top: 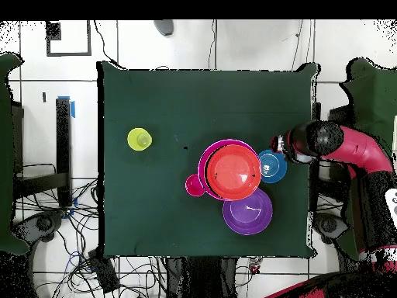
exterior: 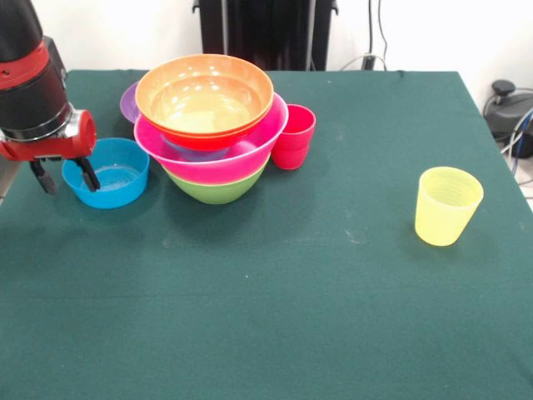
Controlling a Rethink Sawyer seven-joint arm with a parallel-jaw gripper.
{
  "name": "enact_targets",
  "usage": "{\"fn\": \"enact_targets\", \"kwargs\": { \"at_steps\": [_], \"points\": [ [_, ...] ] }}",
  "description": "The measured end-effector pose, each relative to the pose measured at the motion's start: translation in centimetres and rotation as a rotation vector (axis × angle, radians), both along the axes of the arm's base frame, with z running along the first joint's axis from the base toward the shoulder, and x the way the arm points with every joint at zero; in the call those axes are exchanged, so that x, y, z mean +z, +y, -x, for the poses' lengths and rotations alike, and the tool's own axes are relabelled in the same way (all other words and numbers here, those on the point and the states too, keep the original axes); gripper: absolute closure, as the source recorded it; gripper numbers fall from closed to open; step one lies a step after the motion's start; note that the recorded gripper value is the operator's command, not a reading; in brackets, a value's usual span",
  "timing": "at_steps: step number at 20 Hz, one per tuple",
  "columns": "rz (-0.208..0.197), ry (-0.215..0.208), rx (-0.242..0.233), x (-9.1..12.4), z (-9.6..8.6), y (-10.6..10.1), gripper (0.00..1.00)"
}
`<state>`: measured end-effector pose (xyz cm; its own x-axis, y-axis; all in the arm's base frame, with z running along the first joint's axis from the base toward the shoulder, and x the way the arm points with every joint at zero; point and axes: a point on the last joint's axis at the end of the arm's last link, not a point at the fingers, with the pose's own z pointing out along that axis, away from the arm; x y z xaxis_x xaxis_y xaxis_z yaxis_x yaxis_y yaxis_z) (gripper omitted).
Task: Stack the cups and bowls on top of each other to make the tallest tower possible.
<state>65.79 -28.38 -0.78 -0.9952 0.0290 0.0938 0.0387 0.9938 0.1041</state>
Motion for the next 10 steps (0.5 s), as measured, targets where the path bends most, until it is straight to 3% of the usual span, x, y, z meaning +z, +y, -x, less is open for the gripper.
{"fn": "enact_targets", "kwargs": {
  "at_steps": [10],
  "points": [
    [0.003, 0.0, 0.003, -0.1, 0.02, 0.05, 0.0]
  ]
}}
